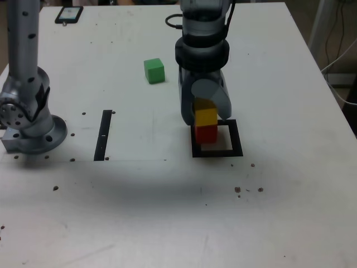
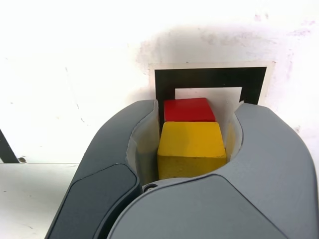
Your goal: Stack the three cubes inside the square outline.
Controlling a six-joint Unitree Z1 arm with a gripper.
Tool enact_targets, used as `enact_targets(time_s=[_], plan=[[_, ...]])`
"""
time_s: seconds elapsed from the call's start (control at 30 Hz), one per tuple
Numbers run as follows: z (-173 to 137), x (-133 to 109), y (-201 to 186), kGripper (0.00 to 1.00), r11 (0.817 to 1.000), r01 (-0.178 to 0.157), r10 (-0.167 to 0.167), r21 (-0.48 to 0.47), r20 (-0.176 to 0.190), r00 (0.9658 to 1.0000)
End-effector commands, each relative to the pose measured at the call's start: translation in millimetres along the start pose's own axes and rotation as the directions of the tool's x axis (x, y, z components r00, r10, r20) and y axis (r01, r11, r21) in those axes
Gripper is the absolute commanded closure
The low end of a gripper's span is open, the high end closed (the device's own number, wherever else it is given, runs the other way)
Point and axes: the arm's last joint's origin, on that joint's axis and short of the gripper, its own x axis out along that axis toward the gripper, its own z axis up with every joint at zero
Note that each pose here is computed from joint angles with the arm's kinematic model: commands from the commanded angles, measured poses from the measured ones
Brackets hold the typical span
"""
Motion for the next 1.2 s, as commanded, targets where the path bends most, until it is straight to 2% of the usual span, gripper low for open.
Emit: enact_targets(time_s=[0.0, 0.13, 0.23, 0.3, 0.4, 0.5, 0.7, 1.0, 1.17], plan=[[1, 0, -1, 0.79, 1.000, 0.002, -0.002, 0.000, 0.004, 1.0000], [1, 2, -1, 0.72, 1.000, 0.003, -0.003, 0.000, 0.001, 1.0000], [2, 3, -1, 0.61, 1.000, 0.007, -0.007, 0.000, -0.002, 1.0000], [1, 2, -2, 0.48, 1.000, 0.009, -0.009, 0.001, -0.002, 1.0000], [0, 1, -2, 0.19, 1.000, 0.010, -0.010, 0.004, -0.001, 0.9999], [-1, 0, -2, 0.03, 1.000, 0.007, -0.007, 0.005, 0.001, 1.0000], [-4, -5, -1, 0.01, 1.000, 0.001, -0.001, 0.004, 0.016, 0.9999], [-19, -20, 4, 0.01, 0.999, -0.038, 0.037, 0.018, 0.026, 0.9990], [-43, -35, 25, 0.01, 0.999, -0.045, 0.045, 0.030, -0.010, 0.9989]])
